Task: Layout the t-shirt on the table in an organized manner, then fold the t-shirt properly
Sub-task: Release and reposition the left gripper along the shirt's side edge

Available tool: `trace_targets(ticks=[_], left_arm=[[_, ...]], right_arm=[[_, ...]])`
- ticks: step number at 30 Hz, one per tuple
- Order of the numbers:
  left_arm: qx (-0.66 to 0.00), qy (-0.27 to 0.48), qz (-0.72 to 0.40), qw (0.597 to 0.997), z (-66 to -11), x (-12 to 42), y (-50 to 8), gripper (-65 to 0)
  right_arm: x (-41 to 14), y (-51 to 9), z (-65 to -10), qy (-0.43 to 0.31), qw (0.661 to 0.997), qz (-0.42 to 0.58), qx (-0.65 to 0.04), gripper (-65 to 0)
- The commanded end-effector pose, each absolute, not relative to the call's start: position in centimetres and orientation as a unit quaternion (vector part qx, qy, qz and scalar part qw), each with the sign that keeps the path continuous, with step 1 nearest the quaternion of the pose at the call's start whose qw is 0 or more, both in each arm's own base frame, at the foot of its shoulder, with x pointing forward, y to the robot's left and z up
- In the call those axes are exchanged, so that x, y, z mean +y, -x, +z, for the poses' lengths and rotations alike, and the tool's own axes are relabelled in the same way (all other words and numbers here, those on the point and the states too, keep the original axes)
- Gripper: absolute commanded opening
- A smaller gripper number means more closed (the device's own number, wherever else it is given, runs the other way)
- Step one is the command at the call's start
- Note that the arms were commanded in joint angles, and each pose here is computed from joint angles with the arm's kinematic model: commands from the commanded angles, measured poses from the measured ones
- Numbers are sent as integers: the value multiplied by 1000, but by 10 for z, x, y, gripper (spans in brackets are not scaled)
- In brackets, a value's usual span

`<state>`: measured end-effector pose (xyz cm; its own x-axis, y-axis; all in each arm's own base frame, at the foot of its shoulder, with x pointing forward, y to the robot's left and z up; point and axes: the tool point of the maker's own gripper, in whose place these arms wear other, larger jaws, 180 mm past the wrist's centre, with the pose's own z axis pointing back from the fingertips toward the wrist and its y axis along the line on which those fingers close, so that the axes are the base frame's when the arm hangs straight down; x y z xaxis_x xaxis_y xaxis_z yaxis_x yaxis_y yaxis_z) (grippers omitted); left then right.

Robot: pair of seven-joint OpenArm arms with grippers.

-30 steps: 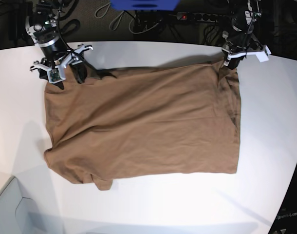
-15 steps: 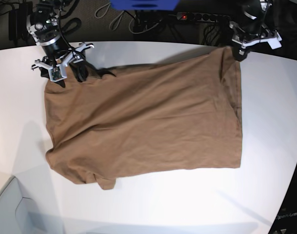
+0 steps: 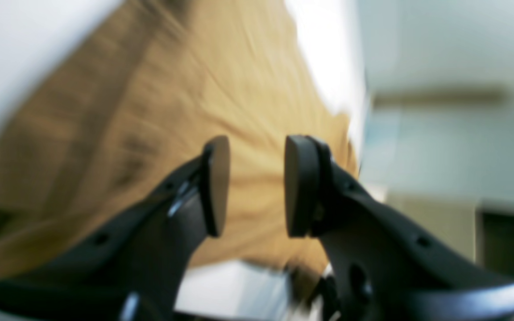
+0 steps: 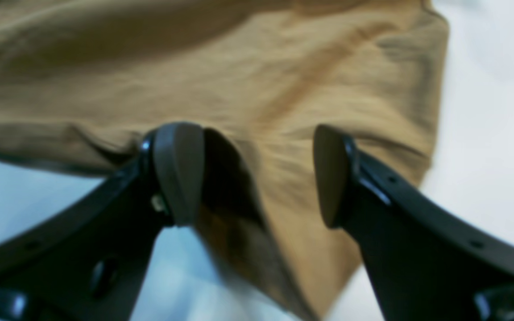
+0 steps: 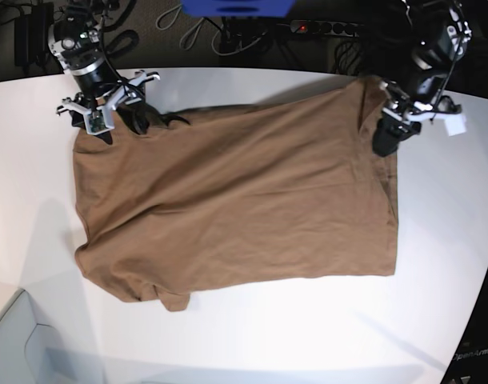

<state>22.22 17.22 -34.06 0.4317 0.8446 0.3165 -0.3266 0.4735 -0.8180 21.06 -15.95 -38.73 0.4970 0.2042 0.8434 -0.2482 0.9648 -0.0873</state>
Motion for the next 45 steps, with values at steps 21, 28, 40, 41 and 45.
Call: trace_targets(ticks=[21, 28, 40, 41, 45], left_arm=[[-368, 115, 332, 861, -384, 212, -209, -543], [-399, 70, 368, 837, -368, 257, -198, -542], [-394, 176, 299, 851, -356, 170, -241, -545], [-384, 171, 285, 862, -361, 159, -242, -545], [-347, 143, 228, 898, -385, 129, -243, -545]], right_arm=[[-159, -214, -378, -26, 855, 129, -502, -258], [-161, -213, -378, -24, 855, 128, -501, -258], [-159, -213, -378, -26, 855, 129, -501, -258], [-159, -212, -379, -26, 856, 129, -500, -258], [-159, -212, -379, -26, 856, 128, -500, -258]])
